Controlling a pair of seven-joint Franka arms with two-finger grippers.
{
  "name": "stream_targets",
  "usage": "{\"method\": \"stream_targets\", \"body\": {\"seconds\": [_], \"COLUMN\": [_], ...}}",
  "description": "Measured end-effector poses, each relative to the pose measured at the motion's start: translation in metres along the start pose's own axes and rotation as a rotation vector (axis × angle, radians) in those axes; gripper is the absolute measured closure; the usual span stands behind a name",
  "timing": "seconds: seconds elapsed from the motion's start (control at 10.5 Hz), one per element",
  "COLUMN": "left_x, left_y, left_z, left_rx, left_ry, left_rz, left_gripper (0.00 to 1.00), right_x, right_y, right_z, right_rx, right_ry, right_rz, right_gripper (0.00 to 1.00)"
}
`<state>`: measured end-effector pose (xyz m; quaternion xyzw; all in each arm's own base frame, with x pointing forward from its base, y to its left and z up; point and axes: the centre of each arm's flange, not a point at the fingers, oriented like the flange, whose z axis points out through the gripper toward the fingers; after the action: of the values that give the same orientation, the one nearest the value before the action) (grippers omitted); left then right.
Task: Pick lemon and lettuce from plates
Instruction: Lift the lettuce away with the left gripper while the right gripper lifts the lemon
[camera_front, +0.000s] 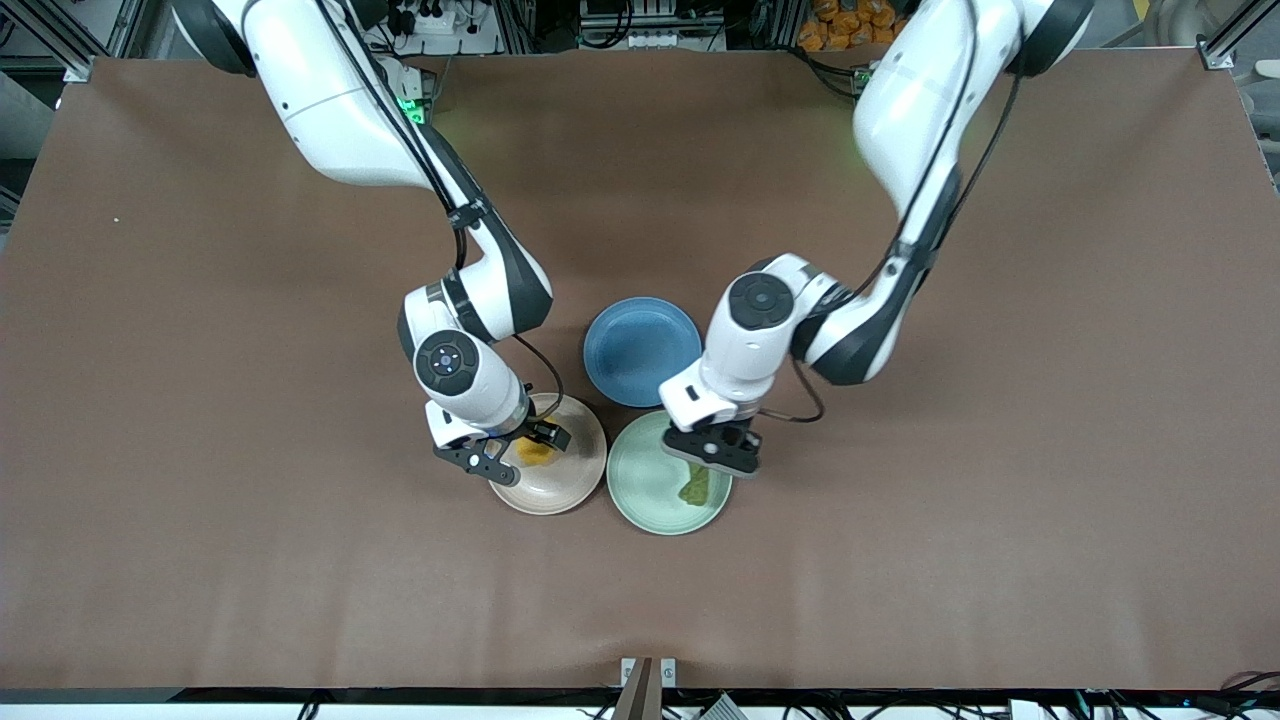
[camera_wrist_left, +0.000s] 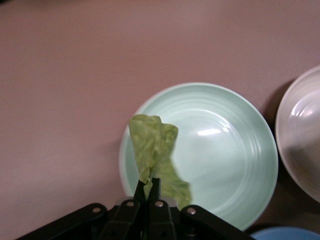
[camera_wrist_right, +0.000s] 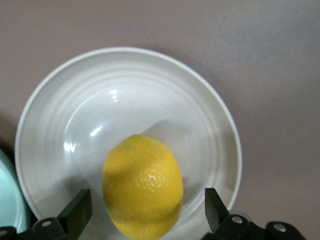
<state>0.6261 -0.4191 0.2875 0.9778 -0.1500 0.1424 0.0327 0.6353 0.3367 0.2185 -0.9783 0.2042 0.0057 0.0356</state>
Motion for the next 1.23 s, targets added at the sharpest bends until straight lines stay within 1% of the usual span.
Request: {"method": "stream_targets", "body": {"seconds": [0.19,0.28,0.38,0.57,0.66,0.76,0.85,0.95,1.04,1.23], "left_x": [0.016,0.018,0.015,-0.003,-0.017,-0.028,-0.039,-0.051,-0.062,-0.072], "left_y": [-0.052,-0.087,-0.125,-0.2,-0.23,-0.256,-0.284,-0.313,-0.339,-0.361], "left_z": [-0.055,-0.069,-0.072,-0.051,-0.037,-0.025,-0.014,-0.003,0.007,0.015], "left_rx": [0.059,0.091,0.113,0.143,0.153,0.154,0.147,0.14,0.138,0.137], "left_ry": [-0.073,-0.112,-0.142,-0.212,-0.248,-0.256,-0.243,-0.233,-0.235,-0.245], "left_rz": [-0.083,-0.125,-0.15,-0.201,-0.23,-0.252,-0.247,-0.237,-0.24,-0.256], "left_gripper": [0.96,0.96,0.96,0.96,0.96,0.96,0.96,0.96,0.96,0.96], "right_x": [-0.007,-0.009,-0.011,-0.01,-0.009,-0.008,-0.008,-0.006,-0.004,0.004], "right_y": [-0.004,-0.006,-0.006,-0.005,-0.005,-0.005,-0.005,-0.005,-0.004,0.001], "right_z": [0.022,0.031,0.039,0.043,0.042,0.042,0.042,0.04,0.039,0.037], "right_rx": [0.0,0.004,0.003,0.002,0.002,0.002,0.002,0.003,0.004,-0.001], "right_ry": [0.007,0.013,0.014,0.015,0.017,0.018,0.019,0.022,0.025,0.026], "right_rz": [0.0,0.002,0.006,0.01,0.012,0.013,0.014,0.016,0.018,0.03], "right_gripper": [0.0,0.0,0.0,0.0,0.04,0.04,0.13,0.29,0.38,0.39]}}
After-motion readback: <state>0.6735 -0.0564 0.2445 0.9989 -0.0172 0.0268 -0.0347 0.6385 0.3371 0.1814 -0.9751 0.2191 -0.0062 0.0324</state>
